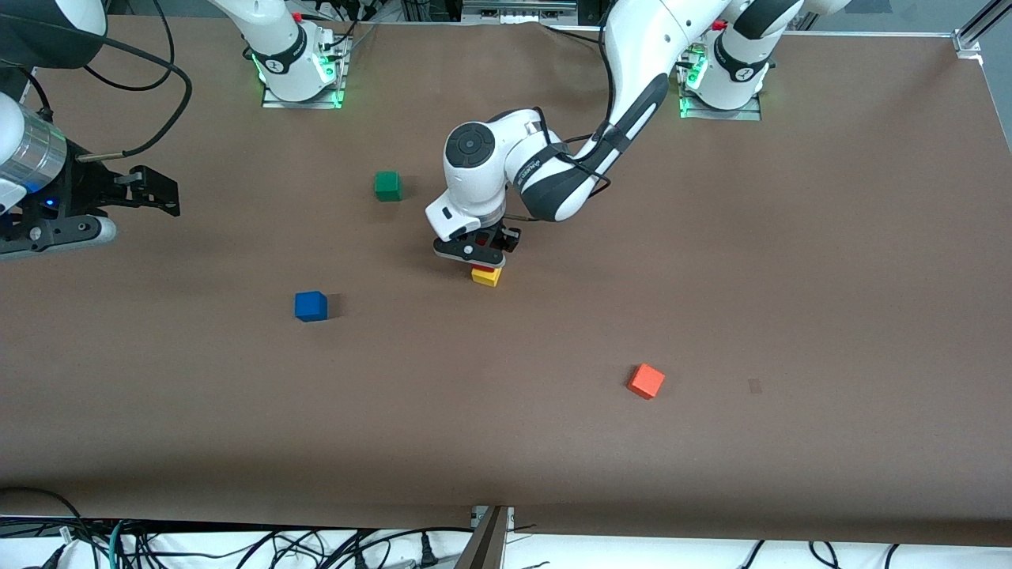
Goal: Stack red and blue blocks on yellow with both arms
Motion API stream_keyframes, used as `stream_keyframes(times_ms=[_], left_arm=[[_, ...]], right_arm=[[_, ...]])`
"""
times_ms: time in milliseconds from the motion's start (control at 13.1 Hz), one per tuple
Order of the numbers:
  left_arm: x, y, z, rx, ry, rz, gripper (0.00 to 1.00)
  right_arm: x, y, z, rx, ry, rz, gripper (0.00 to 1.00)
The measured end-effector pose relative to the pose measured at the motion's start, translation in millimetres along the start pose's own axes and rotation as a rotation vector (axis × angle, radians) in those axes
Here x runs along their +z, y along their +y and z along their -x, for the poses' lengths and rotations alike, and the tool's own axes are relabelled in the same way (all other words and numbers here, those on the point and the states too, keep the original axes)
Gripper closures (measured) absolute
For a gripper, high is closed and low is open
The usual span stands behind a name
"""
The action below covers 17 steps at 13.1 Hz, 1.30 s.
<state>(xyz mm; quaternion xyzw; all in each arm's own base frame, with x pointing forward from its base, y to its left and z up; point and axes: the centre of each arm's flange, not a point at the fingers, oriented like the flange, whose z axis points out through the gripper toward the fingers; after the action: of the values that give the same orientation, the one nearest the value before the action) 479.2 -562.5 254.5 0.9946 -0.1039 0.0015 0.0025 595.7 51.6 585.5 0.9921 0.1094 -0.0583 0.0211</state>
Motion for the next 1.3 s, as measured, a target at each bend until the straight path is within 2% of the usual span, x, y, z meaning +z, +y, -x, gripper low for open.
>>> stream_keyframes(times_ms=[383,536,690,996,1303], left_arm=[[1,0,-9,-0.011,0.008,0.009,0.45],[1,0,-10,-0.013,0.008,0.009,0.45],[1,0,-10,-0.013,0.007,0.007,0.45],[1,0,-10,-0.014,0.007,0.007,0.45],[1,-3,-12,-0.018,0.008,0.005,0.45]], right_arm=[[20,-8,-8,-0.031,-0.047,-0.021,0.00],[46,-13,-21,-0.033,-0.082,-0.086,0.00],[75,-10,-37,-0.023,-0.107,-0.124,0.00],[112,-12,-57,-0.020,-0.085,-0.128,0.00],[180,-26,-67,-0.027,-0.066,-0.121,0.00]])
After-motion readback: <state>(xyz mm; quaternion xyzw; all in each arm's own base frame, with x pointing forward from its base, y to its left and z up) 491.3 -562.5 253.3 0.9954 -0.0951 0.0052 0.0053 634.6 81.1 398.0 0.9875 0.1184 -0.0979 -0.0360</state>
